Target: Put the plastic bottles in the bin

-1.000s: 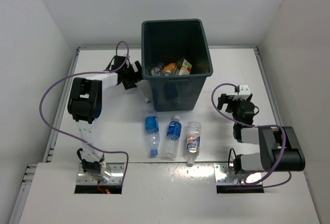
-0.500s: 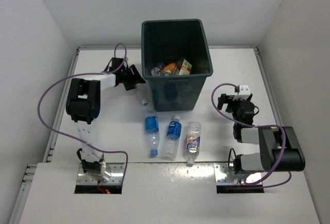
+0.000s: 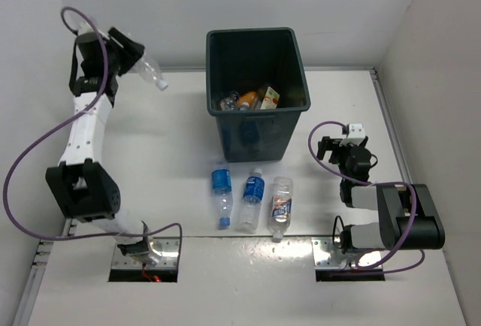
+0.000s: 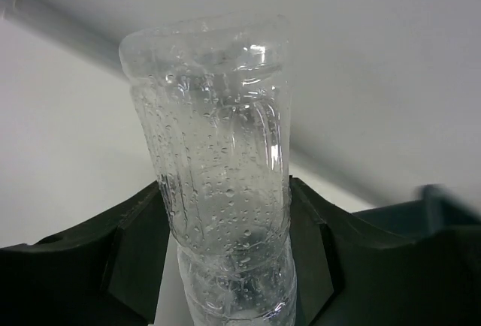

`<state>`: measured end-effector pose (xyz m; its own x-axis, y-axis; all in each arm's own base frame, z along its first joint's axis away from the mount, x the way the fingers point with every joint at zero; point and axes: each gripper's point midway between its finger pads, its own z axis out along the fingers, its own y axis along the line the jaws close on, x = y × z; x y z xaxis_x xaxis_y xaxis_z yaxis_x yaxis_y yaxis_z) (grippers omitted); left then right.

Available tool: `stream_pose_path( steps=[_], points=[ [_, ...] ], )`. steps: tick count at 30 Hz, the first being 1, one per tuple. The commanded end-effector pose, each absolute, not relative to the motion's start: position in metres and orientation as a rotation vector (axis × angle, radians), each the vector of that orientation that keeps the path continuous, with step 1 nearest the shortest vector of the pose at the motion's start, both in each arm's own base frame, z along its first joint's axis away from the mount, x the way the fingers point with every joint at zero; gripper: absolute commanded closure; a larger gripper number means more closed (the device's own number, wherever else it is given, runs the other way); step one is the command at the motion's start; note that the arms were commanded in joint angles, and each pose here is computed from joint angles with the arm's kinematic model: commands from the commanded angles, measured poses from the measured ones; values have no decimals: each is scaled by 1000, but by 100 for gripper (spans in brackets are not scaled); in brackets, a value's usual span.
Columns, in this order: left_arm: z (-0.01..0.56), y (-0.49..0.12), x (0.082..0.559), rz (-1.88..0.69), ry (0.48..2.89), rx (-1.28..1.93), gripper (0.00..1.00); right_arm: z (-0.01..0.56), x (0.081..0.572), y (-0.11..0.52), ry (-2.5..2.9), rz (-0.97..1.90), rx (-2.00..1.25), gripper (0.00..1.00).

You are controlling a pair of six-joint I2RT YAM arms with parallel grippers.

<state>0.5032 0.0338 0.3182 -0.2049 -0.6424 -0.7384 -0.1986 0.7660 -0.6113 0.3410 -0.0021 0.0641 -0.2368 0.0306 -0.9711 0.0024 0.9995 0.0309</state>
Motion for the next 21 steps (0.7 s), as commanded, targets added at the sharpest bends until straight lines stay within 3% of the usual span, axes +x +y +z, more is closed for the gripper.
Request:
stream_pose_path(
  steps=[1, 5, 11, 16, 21],
  points=[
    [413, 30, 483, -489, 1545, -615, 48, 88, 350, -3, 1722, 27, 38, 0],
    [513, 9, 453, -579, 1280, -464, 48, 86, 350, -3, 1732, 27, 39, 0],
    [604, -50, 411, -649, 1086, -191, 48, 86, 350, -3, 1732, 27, 39, 0],
    [623, -110, 393, -698, 1052, -3, 44, 86, 350, -3, 1732, 27, 39, 0],
    [597, -195, 394, -812, 1139, 165, 44, 86, 350, -3, 1732, 27, 39, 0]
  ],
)
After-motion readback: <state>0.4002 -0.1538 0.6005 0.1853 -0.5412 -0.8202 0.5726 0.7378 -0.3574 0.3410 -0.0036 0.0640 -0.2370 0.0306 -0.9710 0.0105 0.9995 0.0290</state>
